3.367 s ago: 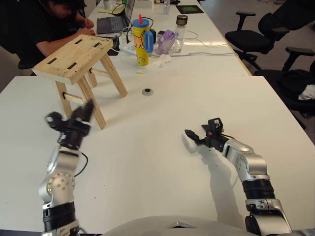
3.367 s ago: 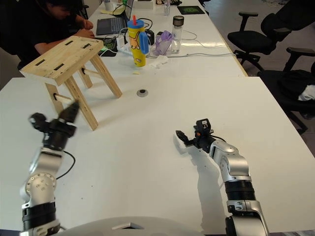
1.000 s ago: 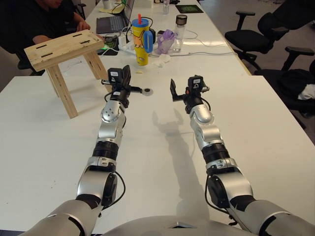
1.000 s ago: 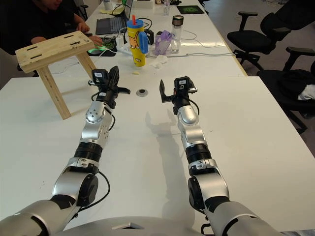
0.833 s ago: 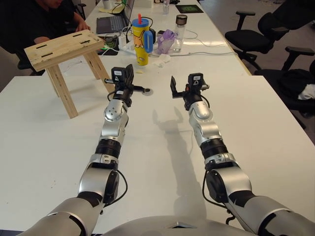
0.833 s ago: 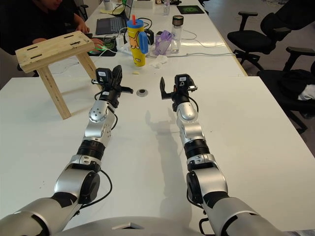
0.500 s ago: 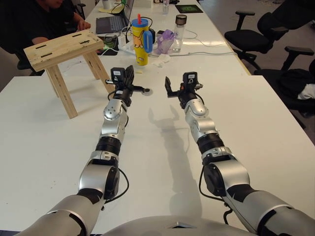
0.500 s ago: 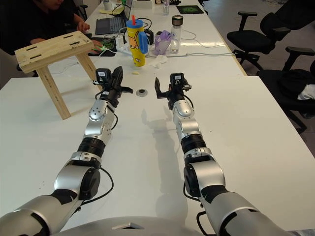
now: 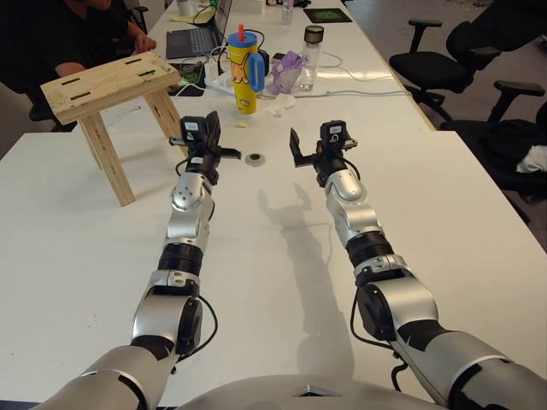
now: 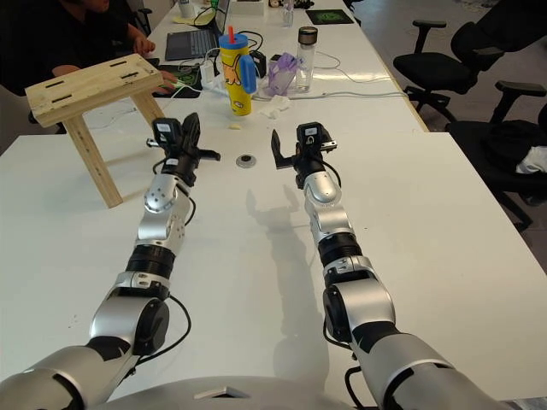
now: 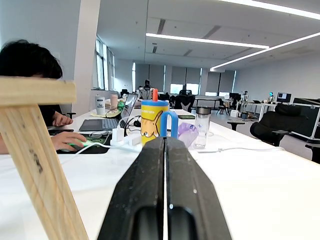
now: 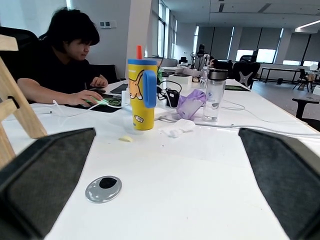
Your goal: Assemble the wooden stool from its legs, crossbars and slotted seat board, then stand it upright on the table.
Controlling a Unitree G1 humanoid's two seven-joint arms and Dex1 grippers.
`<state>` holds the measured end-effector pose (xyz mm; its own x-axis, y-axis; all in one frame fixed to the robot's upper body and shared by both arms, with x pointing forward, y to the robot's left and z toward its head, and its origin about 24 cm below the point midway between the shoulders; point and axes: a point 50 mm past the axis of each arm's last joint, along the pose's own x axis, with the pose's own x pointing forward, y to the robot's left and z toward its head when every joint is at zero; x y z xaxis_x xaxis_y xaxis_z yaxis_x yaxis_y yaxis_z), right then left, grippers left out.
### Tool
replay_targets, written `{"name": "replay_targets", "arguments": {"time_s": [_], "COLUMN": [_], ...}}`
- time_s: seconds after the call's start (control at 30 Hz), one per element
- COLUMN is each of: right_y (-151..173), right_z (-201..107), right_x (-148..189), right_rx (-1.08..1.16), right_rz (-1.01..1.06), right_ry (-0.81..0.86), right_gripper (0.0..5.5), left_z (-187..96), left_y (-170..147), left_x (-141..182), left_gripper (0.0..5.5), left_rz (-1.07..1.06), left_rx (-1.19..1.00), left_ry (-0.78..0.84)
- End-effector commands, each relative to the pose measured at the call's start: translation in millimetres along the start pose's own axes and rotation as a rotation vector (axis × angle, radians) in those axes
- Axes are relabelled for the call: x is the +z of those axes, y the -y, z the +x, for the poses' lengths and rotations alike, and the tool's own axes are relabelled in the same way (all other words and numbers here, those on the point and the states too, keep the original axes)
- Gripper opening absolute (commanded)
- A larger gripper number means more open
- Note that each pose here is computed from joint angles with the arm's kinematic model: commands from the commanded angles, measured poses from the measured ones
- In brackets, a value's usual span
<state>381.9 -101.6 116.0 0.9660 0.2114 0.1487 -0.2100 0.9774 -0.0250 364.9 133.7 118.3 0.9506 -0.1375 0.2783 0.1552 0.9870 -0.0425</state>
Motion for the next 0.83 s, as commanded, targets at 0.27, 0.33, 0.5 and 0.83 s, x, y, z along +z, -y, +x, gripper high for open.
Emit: {"name": "replay_targets", "arguments": {"time_s": [0.27, 0.33, 0.5, 0.83], "right_y": [12.7, 15.8, 22.7, 20.1], "right_z": [2.1, 2.3, 1.5, -3.7], "right_x": [5.4, 6.0, 16.2, 8.4], "right_rx": [-0.096, -0.101, -0.127, -0.087], "right_rz": [-0.068, -0.072, -0.097, -0.018], "right_ry": [0.011, 0.011, 0.041, 0.027], "right_gripper": [5.40, 5.40, 5.40, 5.40], "left_z": [4.1, 4.8, 15.2, 2.8], "left_y": [3.6, 5.9, 16.2, 23.3], "left_x": [-4.8, -8.1, 2.9, -3.8], "left_gripper": [0.02, 0.02, 0.02, 0.02], "left_rz": [0.010, 0.000, -0.004, -0.010], "left_rx": [0.051, 0.051, 0.002, -0.011], "left_ry": [0.037, 0.025, 0.061, 0.051]}}
